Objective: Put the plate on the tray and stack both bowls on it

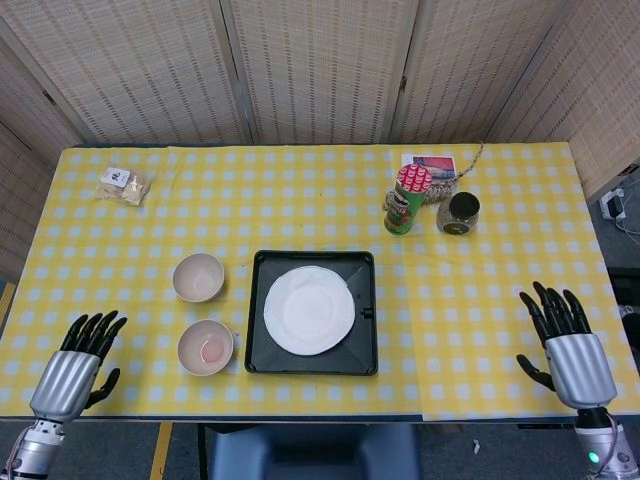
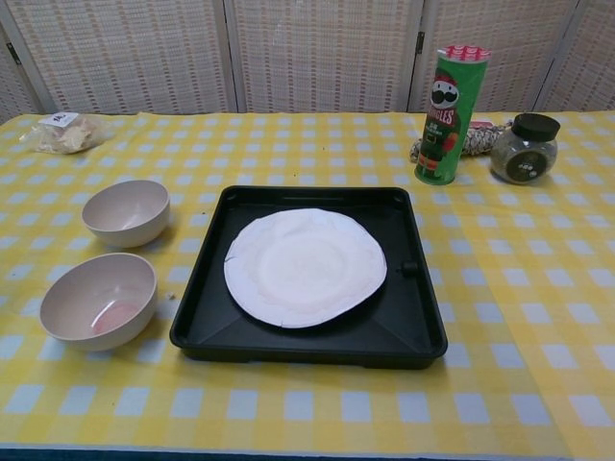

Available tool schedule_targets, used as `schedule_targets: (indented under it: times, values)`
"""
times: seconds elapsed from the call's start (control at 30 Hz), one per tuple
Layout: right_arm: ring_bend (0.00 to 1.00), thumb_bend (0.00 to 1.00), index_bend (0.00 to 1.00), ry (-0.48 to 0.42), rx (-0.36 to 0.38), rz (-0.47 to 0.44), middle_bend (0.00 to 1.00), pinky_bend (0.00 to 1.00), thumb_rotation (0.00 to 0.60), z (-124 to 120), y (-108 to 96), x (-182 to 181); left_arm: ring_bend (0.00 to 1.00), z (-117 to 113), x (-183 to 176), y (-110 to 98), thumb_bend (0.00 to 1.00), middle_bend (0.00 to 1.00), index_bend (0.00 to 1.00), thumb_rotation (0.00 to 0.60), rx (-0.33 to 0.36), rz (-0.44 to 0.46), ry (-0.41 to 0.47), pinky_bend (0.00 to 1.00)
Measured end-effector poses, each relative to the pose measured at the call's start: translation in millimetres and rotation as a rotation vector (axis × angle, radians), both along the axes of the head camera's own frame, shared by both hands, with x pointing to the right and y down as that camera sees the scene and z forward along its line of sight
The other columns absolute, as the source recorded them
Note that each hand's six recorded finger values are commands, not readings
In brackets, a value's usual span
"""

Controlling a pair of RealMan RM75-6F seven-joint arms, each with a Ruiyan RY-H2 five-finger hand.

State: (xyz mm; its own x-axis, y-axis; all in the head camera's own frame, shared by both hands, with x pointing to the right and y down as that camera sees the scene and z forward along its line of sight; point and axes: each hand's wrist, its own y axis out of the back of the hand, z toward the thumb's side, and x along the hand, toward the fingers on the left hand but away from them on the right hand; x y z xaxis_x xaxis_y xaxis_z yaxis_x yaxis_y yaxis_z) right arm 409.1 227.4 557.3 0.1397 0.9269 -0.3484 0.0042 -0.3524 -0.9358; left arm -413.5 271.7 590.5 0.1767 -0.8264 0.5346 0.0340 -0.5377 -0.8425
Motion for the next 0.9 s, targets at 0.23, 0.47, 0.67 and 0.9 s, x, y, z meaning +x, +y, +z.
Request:
schedule_targets:
  times: [0.23,0.47,0.67,0.9]
  values:
    - [0.0,0.23,0.0,-0.056,0.024,0.021,0.0,0.0,0.6,-18,0,9,0.13,10,26,18,0.37,0.23,0.24,0.6,-0.011,0.071,0.036,0.17]
    - [0.0,0.23,0.0,-0.049,0.004,0.003,0.0,0.0,0.6,-14,1,5,0.37,26,43,31,0.33,0.49,0.32,0.6,0.009,0.145,0.058,0.5]
    - [0.0,0.23,0.0,-0.038,-0.012,-0.005,0.0,0.0,0.6,-9,3,2,0.7,31,53,34,0.26,0.82,0.43,0.6,0.059,0.184,0.078,0.79]
    - [0.0,0.23,0.0,-0.036,-0.027,-0.01,0.0,0.0,0.6,-6,3,0,0.96,32,62,31,0.25,1.0,0.5,0.6,0.16,0.183,0.144,1.0]
